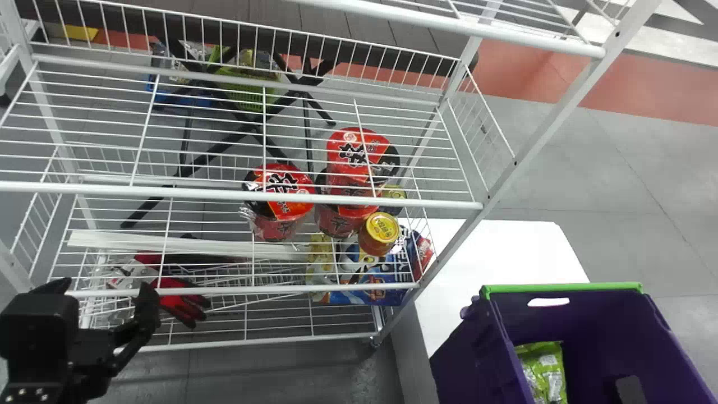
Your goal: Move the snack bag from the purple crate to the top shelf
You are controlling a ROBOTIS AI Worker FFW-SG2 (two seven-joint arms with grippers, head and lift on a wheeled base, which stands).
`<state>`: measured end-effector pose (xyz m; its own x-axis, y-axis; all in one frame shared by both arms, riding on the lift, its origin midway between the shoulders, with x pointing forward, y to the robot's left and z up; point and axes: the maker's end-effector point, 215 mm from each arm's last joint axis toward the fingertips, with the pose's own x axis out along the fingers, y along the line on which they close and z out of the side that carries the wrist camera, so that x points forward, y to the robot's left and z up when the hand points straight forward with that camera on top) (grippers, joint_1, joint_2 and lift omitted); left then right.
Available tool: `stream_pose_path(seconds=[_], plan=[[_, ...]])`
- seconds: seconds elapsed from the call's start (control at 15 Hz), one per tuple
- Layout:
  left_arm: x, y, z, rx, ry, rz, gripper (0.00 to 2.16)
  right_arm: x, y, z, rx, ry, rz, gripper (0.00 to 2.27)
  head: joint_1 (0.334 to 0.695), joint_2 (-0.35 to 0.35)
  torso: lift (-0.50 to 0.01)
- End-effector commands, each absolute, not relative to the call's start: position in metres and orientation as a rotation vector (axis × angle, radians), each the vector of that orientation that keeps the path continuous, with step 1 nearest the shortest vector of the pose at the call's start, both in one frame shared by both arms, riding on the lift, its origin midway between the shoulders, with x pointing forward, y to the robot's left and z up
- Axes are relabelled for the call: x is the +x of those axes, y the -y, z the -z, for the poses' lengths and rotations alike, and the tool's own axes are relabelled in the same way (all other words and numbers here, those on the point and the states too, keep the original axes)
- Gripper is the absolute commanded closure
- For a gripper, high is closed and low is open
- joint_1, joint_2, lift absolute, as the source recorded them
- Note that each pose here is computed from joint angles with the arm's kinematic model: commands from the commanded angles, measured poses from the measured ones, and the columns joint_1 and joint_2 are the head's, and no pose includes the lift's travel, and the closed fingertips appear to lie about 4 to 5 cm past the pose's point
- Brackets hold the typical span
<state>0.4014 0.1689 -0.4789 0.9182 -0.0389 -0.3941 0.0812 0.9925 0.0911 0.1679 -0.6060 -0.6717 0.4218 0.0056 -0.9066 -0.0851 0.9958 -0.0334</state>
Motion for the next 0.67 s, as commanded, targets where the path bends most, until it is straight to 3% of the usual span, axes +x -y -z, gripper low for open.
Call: stream_pose_path(seconds=[0.0,0.6], plan=[[0.401,-0.171,0.478,0.105,-0.401,0.058,0.16,0.167,0.607,0.669,-0.085,-1.126,-0.056,1.98,0.695,-0.350,-0.385],[0.398,-0.169,0.469,0.094,-0.382,0.058,0.16,0.175,0.620,0.652,-0.073,-1.084,-0.030,1.98,0.695,-0.350,-0.348]])
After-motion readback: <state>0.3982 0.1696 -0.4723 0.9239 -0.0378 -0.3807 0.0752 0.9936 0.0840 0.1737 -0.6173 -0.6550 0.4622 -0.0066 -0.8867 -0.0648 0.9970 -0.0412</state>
